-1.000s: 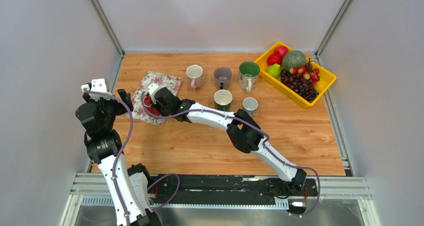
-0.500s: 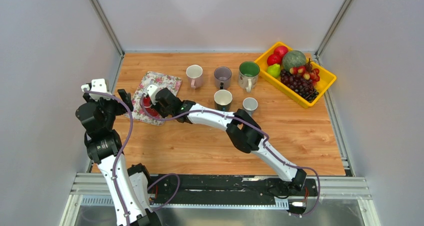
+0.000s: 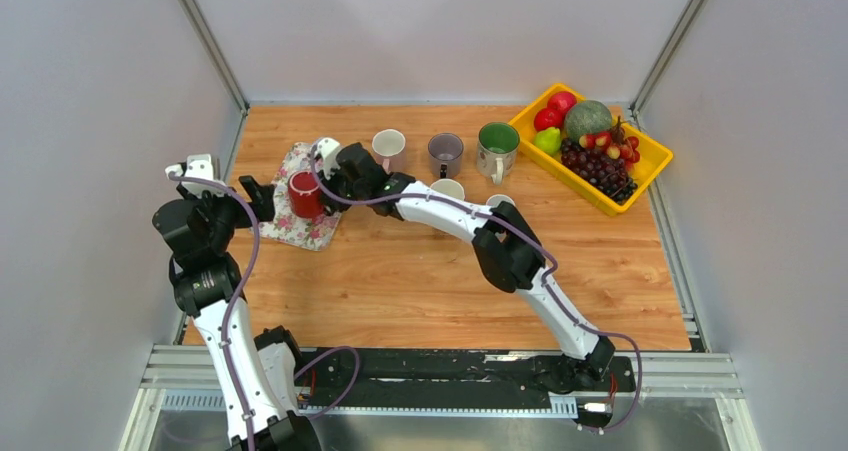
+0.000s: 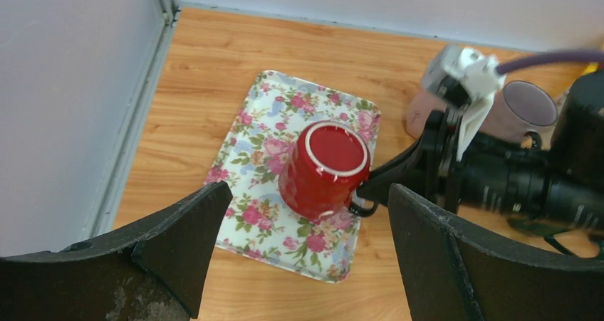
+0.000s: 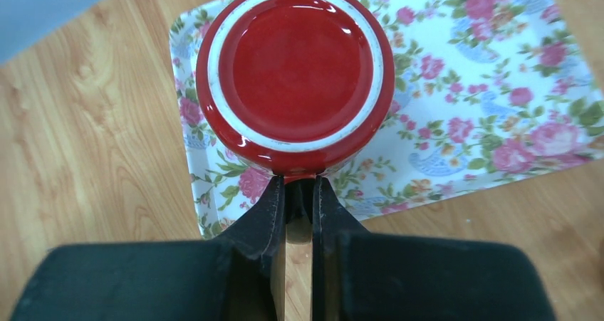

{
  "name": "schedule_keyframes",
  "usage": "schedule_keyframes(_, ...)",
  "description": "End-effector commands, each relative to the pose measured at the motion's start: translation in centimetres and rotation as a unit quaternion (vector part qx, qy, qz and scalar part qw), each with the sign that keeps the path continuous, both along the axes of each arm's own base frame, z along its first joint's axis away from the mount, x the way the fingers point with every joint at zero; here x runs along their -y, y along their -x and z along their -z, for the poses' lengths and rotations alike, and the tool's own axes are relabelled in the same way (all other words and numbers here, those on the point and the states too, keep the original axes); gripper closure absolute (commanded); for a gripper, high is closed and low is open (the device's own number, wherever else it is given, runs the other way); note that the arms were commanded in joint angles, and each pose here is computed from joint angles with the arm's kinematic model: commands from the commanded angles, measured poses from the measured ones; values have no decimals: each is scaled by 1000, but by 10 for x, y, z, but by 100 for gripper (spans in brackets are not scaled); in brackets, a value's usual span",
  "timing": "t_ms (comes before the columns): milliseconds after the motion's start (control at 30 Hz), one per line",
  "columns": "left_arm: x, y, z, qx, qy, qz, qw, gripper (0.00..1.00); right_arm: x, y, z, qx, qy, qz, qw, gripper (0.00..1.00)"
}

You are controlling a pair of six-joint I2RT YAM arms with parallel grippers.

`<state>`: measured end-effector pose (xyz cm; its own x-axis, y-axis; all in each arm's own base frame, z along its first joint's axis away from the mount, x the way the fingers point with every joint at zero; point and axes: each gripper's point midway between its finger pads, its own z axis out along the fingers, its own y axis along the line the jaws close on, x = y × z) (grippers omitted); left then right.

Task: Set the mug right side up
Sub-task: Turn over the cup on the tray.

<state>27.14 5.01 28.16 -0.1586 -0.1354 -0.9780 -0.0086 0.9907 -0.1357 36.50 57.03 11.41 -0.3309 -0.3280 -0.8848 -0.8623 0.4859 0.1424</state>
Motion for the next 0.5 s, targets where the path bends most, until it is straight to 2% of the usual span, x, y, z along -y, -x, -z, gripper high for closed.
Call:
schedule_keyframes(0, 14, -4, -13, 23, 25, 39, 999, 7, 4, 1, -147, 25, -147, -18, 989, 100)
schedule_keyframes(267, 36, -9, -33, 46, 81, 100, 991, 7, 34, -13, -186, -60, -210, -18, 976, 100)
schedule_keyframes(467, 59, -11, -41, 57, 156, 164, 972, 7, 60, -23, -219, -109, -256, -15, 960, 100)
